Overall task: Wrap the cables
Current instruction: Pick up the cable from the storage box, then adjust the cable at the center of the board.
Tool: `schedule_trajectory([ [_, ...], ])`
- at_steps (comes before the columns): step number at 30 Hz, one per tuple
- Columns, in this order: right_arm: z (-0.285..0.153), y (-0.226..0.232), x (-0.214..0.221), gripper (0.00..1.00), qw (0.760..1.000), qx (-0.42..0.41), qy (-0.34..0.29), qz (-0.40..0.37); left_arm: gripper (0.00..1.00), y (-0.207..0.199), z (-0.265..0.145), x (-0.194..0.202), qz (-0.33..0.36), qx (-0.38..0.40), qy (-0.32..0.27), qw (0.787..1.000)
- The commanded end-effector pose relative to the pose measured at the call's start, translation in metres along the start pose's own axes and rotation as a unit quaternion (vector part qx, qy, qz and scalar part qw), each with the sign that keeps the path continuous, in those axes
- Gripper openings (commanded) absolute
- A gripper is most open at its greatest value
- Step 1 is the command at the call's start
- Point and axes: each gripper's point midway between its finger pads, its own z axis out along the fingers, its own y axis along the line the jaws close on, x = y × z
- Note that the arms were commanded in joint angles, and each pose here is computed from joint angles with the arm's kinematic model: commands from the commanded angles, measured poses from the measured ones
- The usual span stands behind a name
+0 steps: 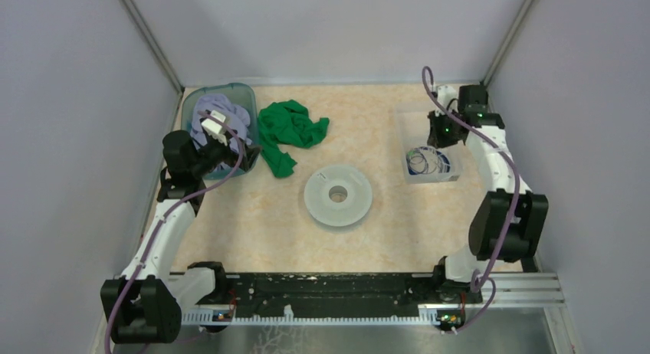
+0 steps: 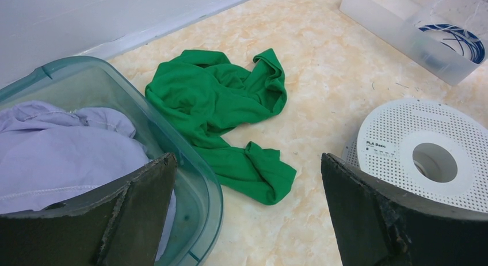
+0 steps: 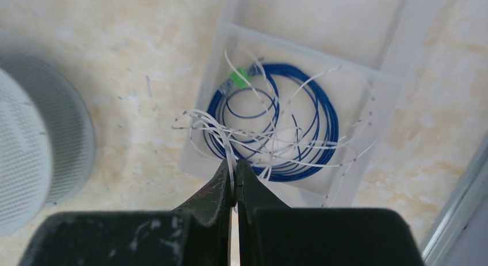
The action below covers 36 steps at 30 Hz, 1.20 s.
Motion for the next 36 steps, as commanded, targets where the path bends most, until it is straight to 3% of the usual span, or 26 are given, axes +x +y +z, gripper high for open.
schedule_trajectory([
  [1,-0.107,0.036,-0.098,0.0,0.983,-0.026,-0.18,-0.041,1.0,-0.002,0.0,-0.013,0.016,0.014,-0.012,1.0],
  [6,-0.197,0.095,-0.162,0.0,0.946,-0.057,-0.304,-0.097,1.0,-0.014,0.008,-0.021,0.048,0.055,0.01,0.997],
  [13,-0.261,0.169,-0.213,0.0,0.887,-0.207,-0.397,-0.116,1.0,-0.057,0.026,-0.068,0.087,0.137,0.009,0.987],
  [17,-0.256,0.198,-0.22,0.0,0.862,-0.308,-0.385,-0.116,1.0,-0.102,0.034,-0.091,0.105,0.2,0.002,0.974],
  [23,-0.219,0.221,-0.206,0.0,0.845,-0.407,-0.327,-0.116,0.98,-0.161,0.031,-0.114,0.095,0.288,-0.019,0.953],
  [28,-0.2,0.232,-0.182,0.0,0.83,-0.462,-0.286,-0.127,0.96,-0.169,0.031,-0.125,0.169,0.304,-0.033,0.937],
  [31,-0.194,0.241,-0.168,0.0,0.823,-0.48,-0.268,-0.14,0.97,-0.173,0.025,-0.113,0.236,0.339,-0.029,0.91],
  [36,-0.19,0.254,-0.15,0.0,0.815,-0.496,-0.251,-0.163,0.97,-0.171,0.036,-0.102,0.274,0.349,-0.024,0.896],
])
